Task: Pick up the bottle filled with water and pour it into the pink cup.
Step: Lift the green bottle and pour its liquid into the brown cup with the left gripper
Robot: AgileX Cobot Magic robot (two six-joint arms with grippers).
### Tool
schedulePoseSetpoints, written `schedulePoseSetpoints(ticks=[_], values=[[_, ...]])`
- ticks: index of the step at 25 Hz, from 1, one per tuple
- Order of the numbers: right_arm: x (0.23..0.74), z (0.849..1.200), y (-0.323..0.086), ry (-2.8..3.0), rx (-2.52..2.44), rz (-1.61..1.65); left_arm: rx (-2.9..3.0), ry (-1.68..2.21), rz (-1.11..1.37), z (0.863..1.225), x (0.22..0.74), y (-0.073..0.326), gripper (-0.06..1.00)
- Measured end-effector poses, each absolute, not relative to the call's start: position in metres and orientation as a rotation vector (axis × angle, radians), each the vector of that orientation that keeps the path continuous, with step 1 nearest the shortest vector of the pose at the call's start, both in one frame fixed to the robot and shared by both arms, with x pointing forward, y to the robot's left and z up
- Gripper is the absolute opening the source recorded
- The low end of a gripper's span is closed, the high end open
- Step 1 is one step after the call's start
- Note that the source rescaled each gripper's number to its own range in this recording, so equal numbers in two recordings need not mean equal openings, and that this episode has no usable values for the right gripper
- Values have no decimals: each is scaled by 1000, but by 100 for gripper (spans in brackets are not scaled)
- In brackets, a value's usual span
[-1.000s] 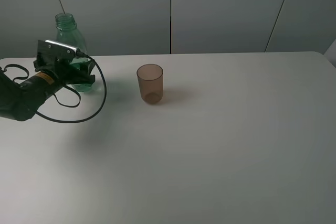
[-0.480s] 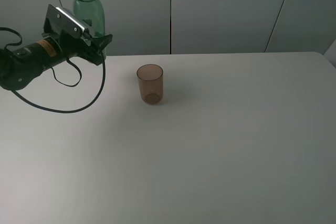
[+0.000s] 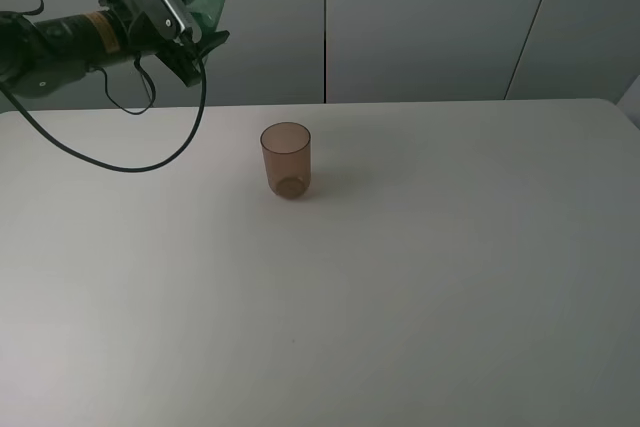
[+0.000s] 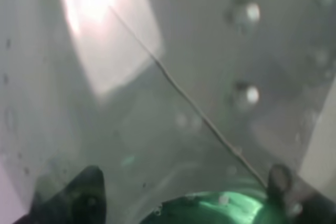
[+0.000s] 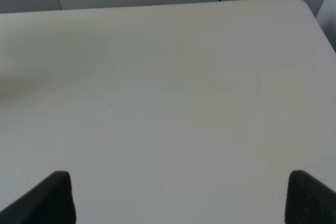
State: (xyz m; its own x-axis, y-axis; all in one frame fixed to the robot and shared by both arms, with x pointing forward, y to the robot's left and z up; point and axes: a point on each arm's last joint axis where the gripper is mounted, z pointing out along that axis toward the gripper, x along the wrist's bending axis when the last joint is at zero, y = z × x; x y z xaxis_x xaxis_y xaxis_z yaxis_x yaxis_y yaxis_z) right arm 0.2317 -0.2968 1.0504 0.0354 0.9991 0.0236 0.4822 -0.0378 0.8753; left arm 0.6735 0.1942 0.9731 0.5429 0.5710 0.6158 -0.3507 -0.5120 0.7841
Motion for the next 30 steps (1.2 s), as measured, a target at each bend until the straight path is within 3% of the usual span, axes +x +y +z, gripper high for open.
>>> schedulePoseSetpoints(ticks=[30], values=[[232,1050,-297,1531,1609,927,1922,-437,1177,914,716,172,1]])
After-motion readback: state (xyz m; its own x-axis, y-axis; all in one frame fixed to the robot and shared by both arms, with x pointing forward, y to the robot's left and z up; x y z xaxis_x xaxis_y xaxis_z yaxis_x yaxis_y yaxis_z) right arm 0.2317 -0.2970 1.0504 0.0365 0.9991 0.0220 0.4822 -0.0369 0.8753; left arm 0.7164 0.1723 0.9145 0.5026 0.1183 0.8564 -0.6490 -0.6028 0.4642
